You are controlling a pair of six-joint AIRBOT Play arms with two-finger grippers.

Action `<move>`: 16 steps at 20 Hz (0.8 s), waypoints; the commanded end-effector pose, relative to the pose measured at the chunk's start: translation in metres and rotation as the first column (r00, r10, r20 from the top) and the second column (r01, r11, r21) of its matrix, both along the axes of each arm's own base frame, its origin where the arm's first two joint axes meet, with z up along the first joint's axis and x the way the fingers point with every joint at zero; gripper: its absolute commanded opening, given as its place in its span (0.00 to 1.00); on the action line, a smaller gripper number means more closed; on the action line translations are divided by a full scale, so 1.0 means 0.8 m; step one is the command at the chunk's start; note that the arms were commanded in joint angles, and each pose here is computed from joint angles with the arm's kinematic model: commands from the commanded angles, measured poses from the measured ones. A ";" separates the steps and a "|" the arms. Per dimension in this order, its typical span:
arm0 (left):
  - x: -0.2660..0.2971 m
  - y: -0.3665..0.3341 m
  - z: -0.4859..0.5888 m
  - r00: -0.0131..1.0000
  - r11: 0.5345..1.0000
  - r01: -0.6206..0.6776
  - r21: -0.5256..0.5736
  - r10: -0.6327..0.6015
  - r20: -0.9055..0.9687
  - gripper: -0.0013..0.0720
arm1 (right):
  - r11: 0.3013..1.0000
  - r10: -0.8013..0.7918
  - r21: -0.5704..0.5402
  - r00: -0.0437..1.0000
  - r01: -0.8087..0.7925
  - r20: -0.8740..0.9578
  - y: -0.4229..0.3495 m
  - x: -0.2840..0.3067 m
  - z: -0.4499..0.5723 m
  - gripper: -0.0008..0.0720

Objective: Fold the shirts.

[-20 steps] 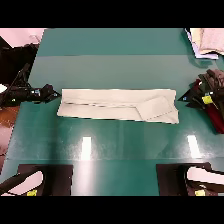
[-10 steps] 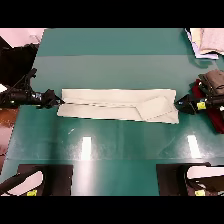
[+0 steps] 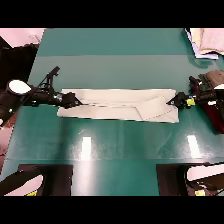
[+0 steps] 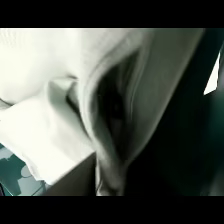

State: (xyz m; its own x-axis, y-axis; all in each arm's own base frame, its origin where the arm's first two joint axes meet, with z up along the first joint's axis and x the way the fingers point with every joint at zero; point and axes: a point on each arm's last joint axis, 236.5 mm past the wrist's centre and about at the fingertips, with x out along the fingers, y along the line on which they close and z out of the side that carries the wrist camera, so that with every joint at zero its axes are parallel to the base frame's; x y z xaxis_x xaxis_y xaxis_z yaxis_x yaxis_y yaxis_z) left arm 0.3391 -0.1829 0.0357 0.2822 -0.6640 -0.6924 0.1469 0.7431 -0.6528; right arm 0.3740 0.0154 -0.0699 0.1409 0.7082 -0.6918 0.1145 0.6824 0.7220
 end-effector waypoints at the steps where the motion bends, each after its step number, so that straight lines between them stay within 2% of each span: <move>1: 0.010 -0.028 0.004 0.999 1.000 -0.025 -0.003 0.025 0.041 0.05 | 0.998 0.069 0.007 0.996 -0.070 0.060 0.013 0.011 0.018 0.04; 3: 0.015 -0.039 0.003 0.998 1.000 -0.029 -0.004 0.029 0.054 0.05 | 0.996 0.090 0.013 0.993 -0.092 0.078 0.013 0.015 0.033 0.04; 8: 0.044 -0.098 -0.009 0.997 0.998 0.064 0.000 -0.064 0.047 0.05 | 0.988 0.118 0.075 0.974 -0.135 0.195 0.054 0.037 0.124 0.03; 12: 0.083 -0.168 -0.036 0.989 0.989 0.147 0.001 -0.147 0.032 0.05 | 0.970 0.208 0.047 0.917 -0.238 0.340 0.130 0.043 0.225 0.03; 16: 0.097 -0.221 -0.078 0.979 0.979 0.205 0.002 -0.205 -0.006 0.05 | 0.931 0.324 -0.012 0.813 -0.364 0.485 0.217 0.036 0.312 0.03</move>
State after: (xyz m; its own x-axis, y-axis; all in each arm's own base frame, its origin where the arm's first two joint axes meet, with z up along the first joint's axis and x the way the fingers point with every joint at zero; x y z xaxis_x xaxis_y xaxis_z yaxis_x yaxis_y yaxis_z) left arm 0.4093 -0.3290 -0.0044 0.1793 -0.7015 -0.6898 0.2759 0.7089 -0.6491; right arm 0.4106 0.1442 0.1313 0.1753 0.8006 -0.5729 -0.3788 0.5920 0.7114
